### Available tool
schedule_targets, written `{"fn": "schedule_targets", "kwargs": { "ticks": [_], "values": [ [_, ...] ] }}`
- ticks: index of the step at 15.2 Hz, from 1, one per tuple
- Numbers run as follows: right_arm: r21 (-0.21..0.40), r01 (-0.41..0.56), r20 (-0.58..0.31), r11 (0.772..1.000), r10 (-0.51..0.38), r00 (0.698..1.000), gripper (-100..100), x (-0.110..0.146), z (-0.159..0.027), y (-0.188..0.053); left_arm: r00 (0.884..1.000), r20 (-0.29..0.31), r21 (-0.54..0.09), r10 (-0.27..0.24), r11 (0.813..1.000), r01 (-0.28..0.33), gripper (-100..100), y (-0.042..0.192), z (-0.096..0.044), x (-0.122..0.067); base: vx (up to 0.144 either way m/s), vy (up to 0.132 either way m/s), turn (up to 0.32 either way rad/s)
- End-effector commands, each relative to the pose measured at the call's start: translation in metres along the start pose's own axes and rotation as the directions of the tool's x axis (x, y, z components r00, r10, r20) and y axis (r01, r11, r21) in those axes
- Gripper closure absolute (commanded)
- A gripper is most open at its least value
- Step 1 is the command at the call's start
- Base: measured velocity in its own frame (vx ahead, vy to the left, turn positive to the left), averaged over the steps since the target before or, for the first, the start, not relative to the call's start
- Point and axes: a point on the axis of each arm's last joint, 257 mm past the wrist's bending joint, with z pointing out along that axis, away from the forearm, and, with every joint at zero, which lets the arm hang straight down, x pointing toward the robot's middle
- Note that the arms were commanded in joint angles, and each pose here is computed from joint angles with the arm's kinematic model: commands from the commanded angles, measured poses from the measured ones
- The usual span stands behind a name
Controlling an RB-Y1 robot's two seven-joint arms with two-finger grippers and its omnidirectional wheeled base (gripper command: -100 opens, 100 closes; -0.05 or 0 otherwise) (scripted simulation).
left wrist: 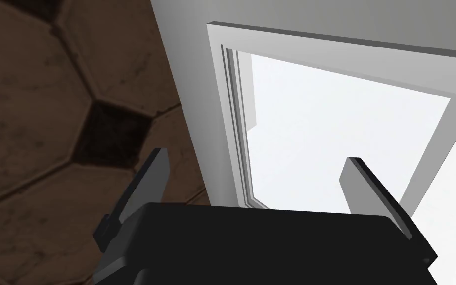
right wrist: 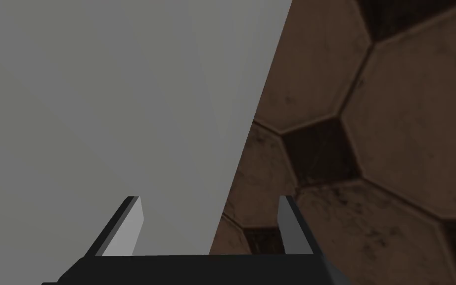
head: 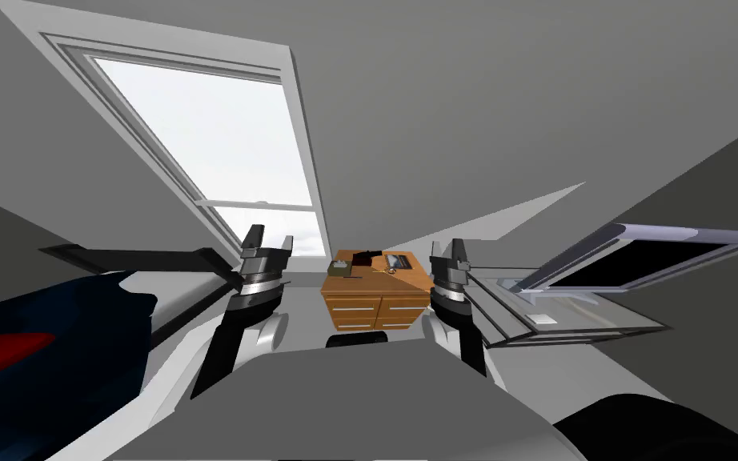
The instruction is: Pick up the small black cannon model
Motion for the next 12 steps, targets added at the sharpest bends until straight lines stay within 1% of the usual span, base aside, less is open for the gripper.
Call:
{"fn": "schedule_targets", "kwargs": {
  "ticks": [1, 2, 3, 4, 5, 6, 7, 8, 9, 10, 11, 12],
  "values": [
    [0.012, -0.046, -0.031, 0.999, 0.047, 0.998, -100, 0.002, -0.001, -0.007, 1.0, 0.0, 0.0, 0.0, 1.0, 0.0, 0, 0.0, 0.0, 0.0, -0.016, -0.02, 0.104],
    [0.012, -0.046, -0.031, 0.999, 0.047, 0.998, -100, 0.002, -0.001, -0.007, 1.0, 0.0, 0.0, 0.0, 1.0, 0.0, 0, 0.0, 0.0, 0.0, -0.023, -0.037, 0.148],
    [0.021, -0.078, -0.041, 0.997, 0.079, 0.996, -100, 0.002, -0.002, -0.012, 1.0, 0.0, 0.0, 0.0, 1.0, 0.0, 0, 0.0, 0.0, 0.0, -0.022, -0.044, 0.15],
    [0.021, -0.078, -0.041, 0.997, 0.079, 0.996, -100, 0.002, -0.002, -0.012, 1.0, 0.0, 0.0, 0.0, 1.0, 0.0, 0, 0.0, 0.0, 0.0, -0.022, -0.046, 0.095],
    [0.034, -0.117, -0.046, 0.993, 0.118, 0.992, -100, 0.0, -0.003, -0.018, 1.0, 0.0, 0.0, 0.0, 1.0, 0.0, 0, 0.0, 0.0, 0.0, -0.026, -0.048, 0.106],
    [0.034, -0.117, -0.046, 0.993, 0.118, 0.992, -100, 0.0, -0.003, -0.018, 1.0, 0.0, 0.0, 0.0, 1.0, 0.0, 0, 0.0, 0.0, 0.0, -0.027, -0.043, 0.102],
    [0.049, -0.158, -0.046, 0.986, 0.16, 0.986, -100, -0.002, -0.005, -0.026, 1.0, 0.0, 0.0, 0.0, 1.0, 0.0, 0, 0.0, 0.0, 0.0, -0.039, -0.041, 0.169],
    [0.05, -0.163, -0.046, 0.985, 0.165, 0.985, -100, -0.002, -0.005, -0.026, 1.0, 0.0, 0.0, 0.0, 1.0, 0.0, 0, 0.0, 0.0, 0.0, -0.041, -0.045, 0.148],
    [0.067, -0.202, -0.041, 0.977, 0.205, 0.978, -100, -0.005, -0.006, -0.034, 1.0, 0.0, 0.0, 0.0, 1.0, 0.0, 0, 0.0, 0.0, 0.0, -0.042, -0.052, 0.147],
    [0.067, -0.215, -0.04, 0.974, 0.218, 0.975, -100, -0.005, -0.006, -0.034, 1.0, 0.0, 0.0, 0.0, 1.0, 0.0, 0, 0.0, 0.0, 0.0, -0.04, -0.049, 0.152],
    [0.085, -0.246, -0.031, 0.966, 0.249, 0.968, -100, -0.009, -0.008, -0.044, 1.0, 0.0, 0.0, 0.0, 1.0, 0.0, 0, 0.0, 0.0, 0.0, -0.039, -0.046, 0.226],
    [0.086, -0.266, -0.029, 0.96, 0.269, 0.963, -100, -0.009, -0.008, -0.044, 1.0, 0.0, 0.0, 0.0, 1.0, 0.0, 0, 0.0, 0.0, 0.0, -0.035, -0.048, 0.189]
  ]
}}
